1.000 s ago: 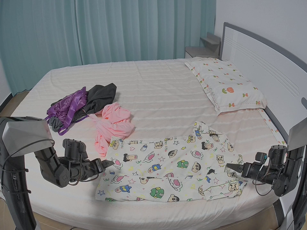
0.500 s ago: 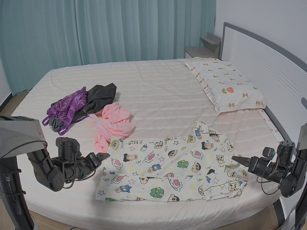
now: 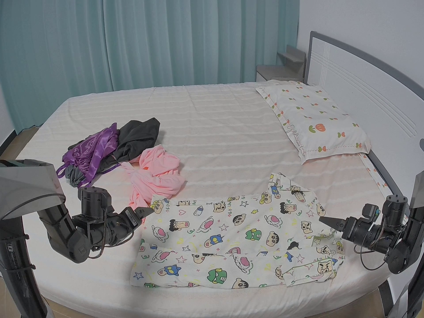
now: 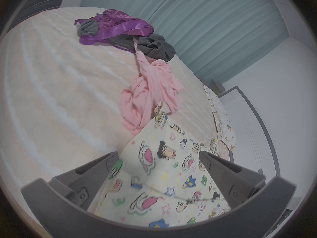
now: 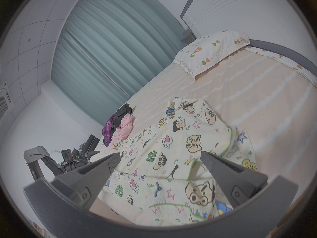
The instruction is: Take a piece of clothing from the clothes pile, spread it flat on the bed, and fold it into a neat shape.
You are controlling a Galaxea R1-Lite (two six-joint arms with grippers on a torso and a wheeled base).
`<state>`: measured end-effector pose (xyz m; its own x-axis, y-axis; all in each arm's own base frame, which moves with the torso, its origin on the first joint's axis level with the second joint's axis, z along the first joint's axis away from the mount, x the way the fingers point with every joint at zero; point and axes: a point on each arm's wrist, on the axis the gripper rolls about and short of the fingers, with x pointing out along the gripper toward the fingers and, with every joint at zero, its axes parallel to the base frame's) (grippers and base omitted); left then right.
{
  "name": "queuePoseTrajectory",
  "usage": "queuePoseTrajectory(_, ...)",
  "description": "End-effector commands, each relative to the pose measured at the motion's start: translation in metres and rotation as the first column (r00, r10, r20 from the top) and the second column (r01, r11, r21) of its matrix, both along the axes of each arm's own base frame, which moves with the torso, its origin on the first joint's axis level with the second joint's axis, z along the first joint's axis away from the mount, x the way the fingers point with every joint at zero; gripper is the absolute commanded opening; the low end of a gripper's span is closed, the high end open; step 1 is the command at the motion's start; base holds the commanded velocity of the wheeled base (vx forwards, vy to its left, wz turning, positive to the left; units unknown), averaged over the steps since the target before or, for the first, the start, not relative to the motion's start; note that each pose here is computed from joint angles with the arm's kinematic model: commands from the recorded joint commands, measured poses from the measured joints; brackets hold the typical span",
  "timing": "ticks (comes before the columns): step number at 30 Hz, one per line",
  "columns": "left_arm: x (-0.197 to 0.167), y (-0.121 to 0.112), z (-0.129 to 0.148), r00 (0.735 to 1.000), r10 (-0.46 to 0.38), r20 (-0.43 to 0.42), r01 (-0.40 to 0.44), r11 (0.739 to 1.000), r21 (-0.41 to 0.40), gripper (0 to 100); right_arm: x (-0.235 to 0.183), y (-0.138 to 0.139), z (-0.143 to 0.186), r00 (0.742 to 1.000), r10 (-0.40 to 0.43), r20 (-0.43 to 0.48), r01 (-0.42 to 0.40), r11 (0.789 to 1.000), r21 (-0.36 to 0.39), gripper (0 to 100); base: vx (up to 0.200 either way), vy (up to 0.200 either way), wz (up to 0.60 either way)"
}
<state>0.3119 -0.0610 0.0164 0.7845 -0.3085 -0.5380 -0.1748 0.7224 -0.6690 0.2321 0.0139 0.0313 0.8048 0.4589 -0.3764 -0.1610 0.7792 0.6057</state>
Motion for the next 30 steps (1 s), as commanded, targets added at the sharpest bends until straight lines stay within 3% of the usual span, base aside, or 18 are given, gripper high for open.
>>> queuePoseTrajectory(1, 0.019, -0.005, -0.001, 0.999, -0.019, 0.037, 0.019, 1.0, 0.017, 100, 0.0, 0.004, 0.001, 1.0, 0.016, 0.013, -0.016, 1.0, 0.0, 100, 0.0, 0.0, 0.0)
queuePoseTrajectory(6, 0.034, -0.007, -0.017, 0.995, -0.104, 0.008, 0.101, 0.985, 0.141, 100, 0.0, 0.005, 0.0, 1.0, 0.022, 0.01, -0.022, 1.0, 0.0, 100, 0.0, 0.0, 0.0)
queuePoseTrajectory(11, 0.056, -0.011, -0.04, 0.978, -0.208, -0.02, 0.205, 0.94, 0.272, 100, -0.001, 0.005, -0.001, 1.0, 0.02, 0.004, -0.02, 1.0, 0.0, 100, 0.0, 0.0, 0.0)
queuePoseTrajectory(28, 0.082, -0.024, -0.036, 0.972, -0.234, -0.022, 0.23, 0.931, 0.283, 100, 0.0, 0.005, -0.007, 1.0, 0.022, -0.018, -0.022, 1.0, -0.008, 100, 0.0, 0.0, 0.0)
queuePoseTrajectory(29, 0.083, -0.024, -0.035, 0.973, -0.23, -0.016, 0.225, 0.932, 0.286, 0, -0.001, 0.005, -0.007, 0.999, 0.023, -0.023, -0.024, 1.0, -0.008, 100, 0.0, 0.0, 0.0)
queuePoseTrajectory(30, 0.084, -0.025, -0.034, 0.973, -0.229, -0.012, 0.222, 0.933, 0.284, 0, -0.001, 0.005, -0.008, 0.999, 0.024, -0.024, -0.024, 1.0, -0.009, 100, 0.0, 0.0, 0.0)
